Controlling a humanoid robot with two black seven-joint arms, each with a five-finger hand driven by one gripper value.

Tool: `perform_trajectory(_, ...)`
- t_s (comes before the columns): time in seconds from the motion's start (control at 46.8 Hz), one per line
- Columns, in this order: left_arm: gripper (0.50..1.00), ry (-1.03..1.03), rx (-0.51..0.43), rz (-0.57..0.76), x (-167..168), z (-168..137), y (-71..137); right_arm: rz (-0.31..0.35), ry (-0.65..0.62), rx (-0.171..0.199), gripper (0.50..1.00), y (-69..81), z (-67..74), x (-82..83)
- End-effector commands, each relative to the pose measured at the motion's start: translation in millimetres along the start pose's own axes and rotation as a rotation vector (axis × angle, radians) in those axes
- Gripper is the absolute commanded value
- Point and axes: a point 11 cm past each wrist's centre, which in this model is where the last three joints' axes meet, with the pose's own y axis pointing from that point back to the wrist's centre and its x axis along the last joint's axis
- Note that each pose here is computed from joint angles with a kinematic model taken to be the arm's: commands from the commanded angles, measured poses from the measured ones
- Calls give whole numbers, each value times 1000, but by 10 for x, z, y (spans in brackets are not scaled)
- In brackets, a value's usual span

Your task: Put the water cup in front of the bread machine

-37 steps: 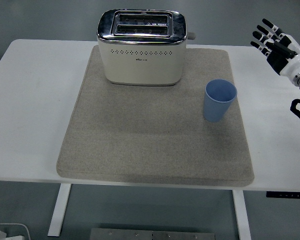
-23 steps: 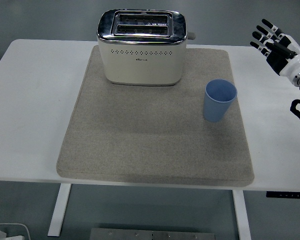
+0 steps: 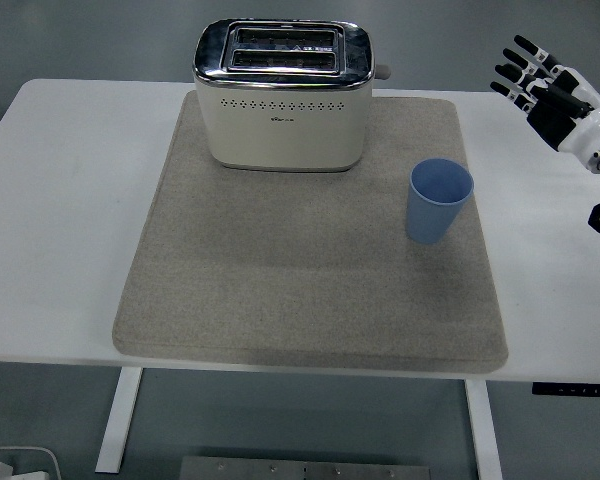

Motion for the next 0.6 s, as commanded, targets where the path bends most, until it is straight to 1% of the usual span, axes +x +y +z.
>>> perform_trajectory(0.0,1000,-1,0,3,8,0,0,-41,6,-10,928,7,12,-39)
perform_trajectory(0.085,1000,0,0,0,1,0,0,-89,14,-23,928,21,24,-80)
perform_trajectory(0.15,1000,0,0,0,1,0,0,-114,19,-21,928,48,15,-80)
perform_trajectory(0.192,1000,-1,0,3,8,0,0,-105,30,-17,928,85,3,-27)
perform_trajectory(0.256,1000,-1,0,3,8,0,0,-97,54,-25,928,139,19,36)
perform_trajectory(0.363,1000,0,0,0,1,0,0,-98,78,-29,928,165,34,58)
perform_trajectory(0.449,1000,0,0,1,6,0,0,-90,80,-36,928,206,74,98)
perform_trajectory(0.577,1000,0,0,1,3,0,0,-79,94,-32,928,257,45,167)
